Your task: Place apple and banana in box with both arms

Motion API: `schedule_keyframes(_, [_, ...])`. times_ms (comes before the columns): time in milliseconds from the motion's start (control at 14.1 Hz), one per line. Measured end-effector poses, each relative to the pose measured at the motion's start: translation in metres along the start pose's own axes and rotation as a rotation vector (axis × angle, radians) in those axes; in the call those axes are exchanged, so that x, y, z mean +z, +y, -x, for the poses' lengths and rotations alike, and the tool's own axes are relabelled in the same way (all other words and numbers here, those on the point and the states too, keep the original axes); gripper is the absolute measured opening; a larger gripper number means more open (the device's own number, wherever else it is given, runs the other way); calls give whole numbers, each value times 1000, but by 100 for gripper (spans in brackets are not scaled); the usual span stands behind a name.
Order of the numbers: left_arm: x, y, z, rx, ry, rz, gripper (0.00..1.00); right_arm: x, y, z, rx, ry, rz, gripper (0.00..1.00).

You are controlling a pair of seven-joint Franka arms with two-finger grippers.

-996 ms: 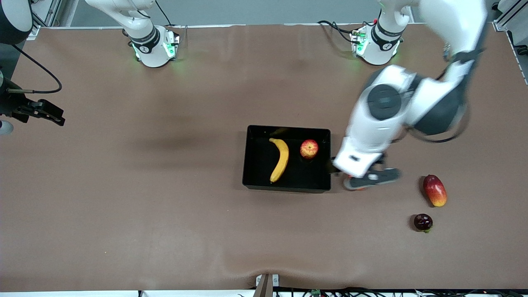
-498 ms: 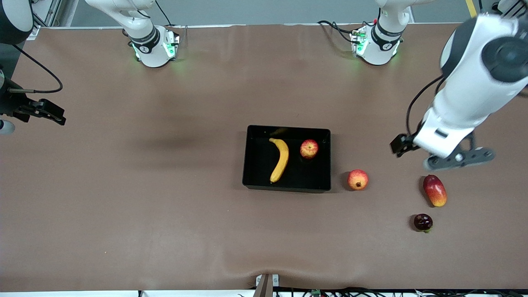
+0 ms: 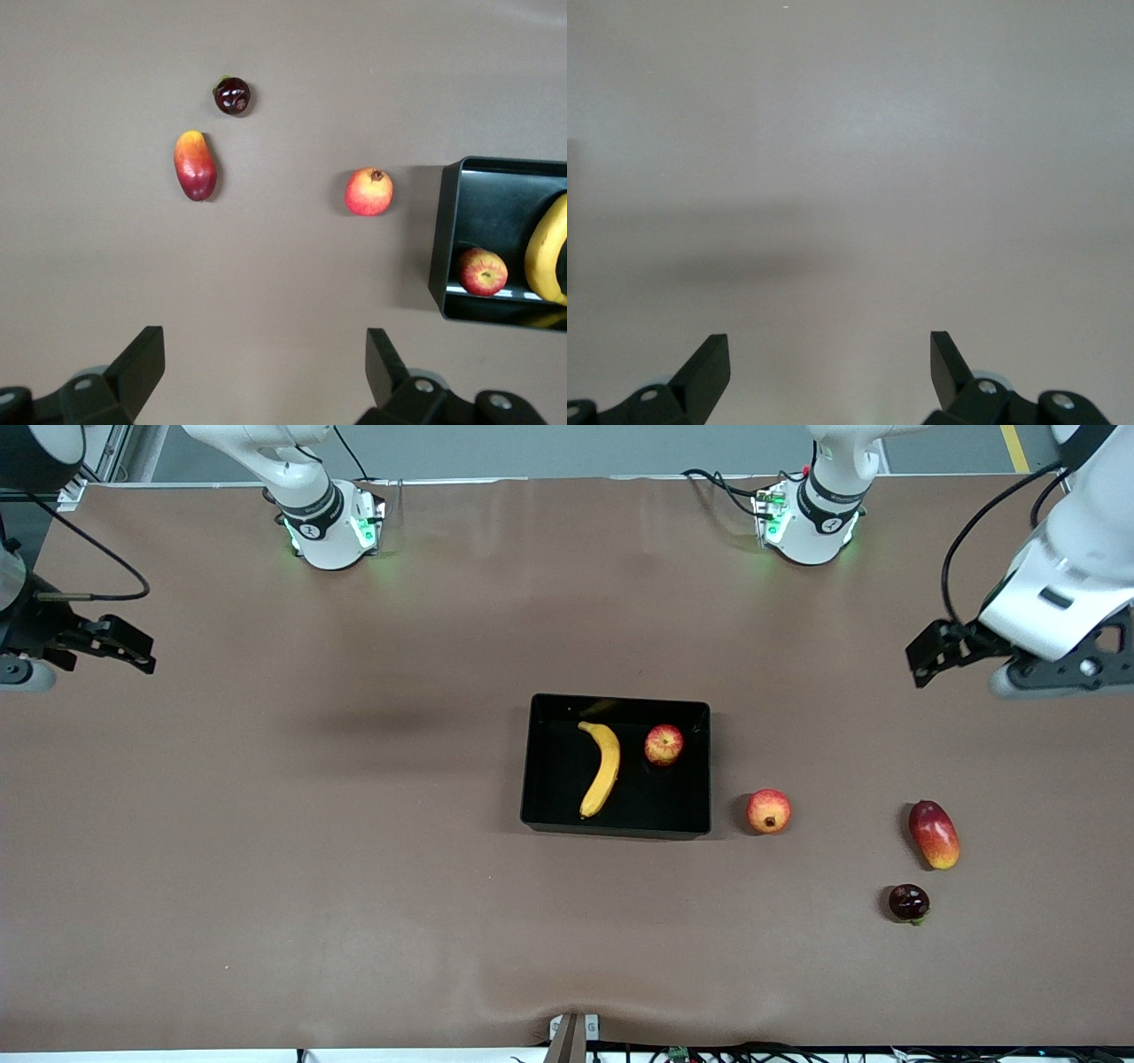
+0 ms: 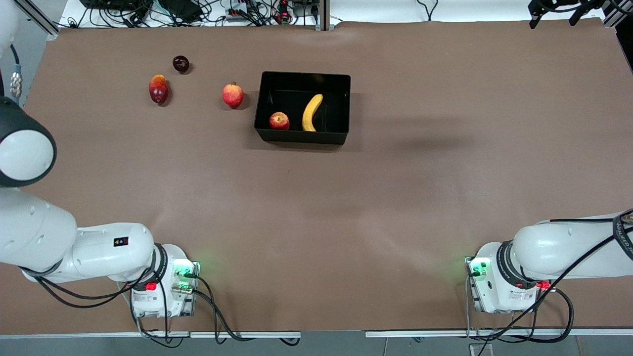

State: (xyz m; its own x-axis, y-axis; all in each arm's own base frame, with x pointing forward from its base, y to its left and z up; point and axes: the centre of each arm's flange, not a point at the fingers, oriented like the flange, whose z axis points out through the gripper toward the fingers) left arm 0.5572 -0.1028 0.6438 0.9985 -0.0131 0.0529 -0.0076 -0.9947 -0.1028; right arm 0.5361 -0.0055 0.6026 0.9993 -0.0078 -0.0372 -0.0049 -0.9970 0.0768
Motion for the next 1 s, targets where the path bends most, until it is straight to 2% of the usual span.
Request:
schedule_keyframes(427, [-10,-32,30,-22,-14,37,100,-3,0,4,-15,-5,0,100])
schedule_keyframes(996, [-19,-31,37,-8,-10,45,100,-1,22,5,19,-14,-2,100])
